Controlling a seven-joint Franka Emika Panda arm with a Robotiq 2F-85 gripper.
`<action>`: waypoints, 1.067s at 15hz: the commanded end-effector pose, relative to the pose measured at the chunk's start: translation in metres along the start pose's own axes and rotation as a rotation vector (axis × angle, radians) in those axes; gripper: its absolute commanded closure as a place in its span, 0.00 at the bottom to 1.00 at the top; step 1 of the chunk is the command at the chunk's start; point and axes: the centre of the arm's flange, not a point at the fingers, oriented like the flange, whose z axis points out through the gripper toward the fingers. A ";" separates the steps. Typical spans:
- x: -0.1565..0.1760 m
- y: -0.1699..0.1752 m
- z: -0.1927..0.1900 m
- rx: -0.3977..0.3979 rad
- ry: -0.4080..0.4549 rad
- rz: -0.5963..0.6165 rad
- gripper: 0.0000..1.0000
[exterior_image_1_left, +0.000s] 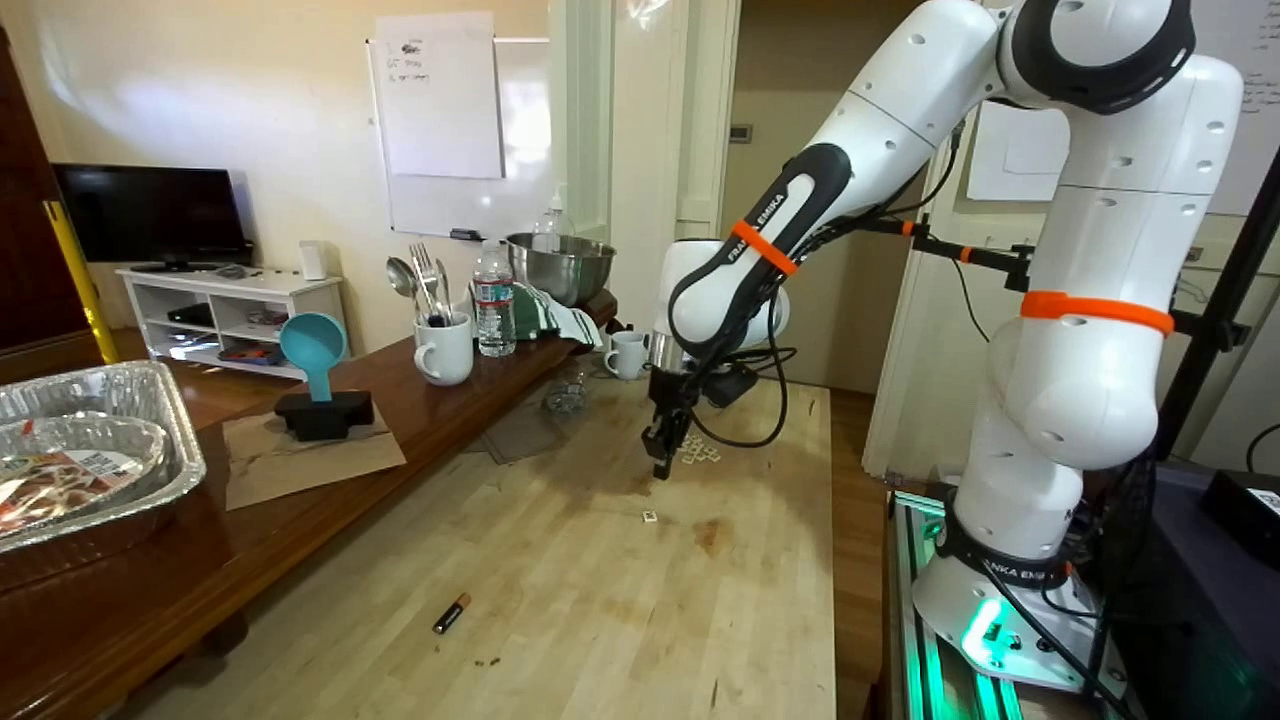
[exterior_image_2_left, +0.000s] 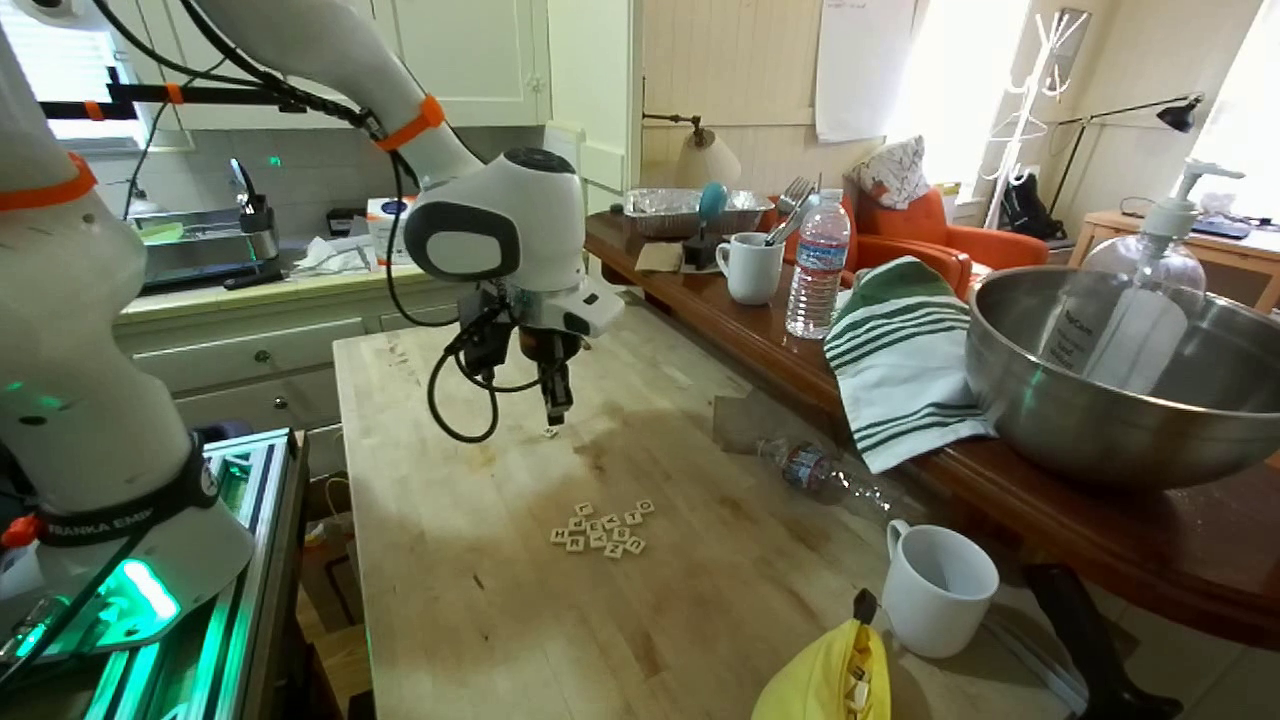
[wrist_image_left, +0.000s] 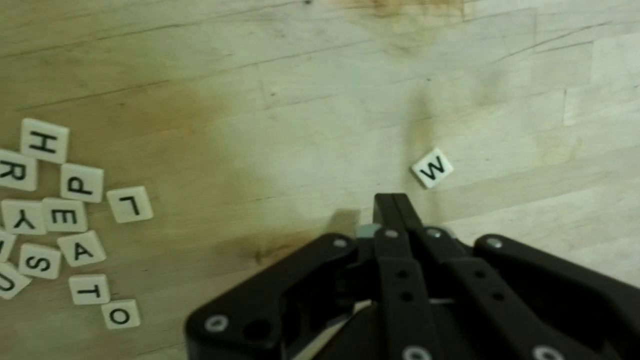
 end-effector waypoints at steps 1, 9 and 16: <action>0.009 0.030 -0.009 -0.041 -0.033 -0.134 1.00; 0.035 0.072 -0.014 -0.074 -0.057 -0.404 1.00; 0.045 0.113 -0.009 -0.116 -0.083 -0.586 1.00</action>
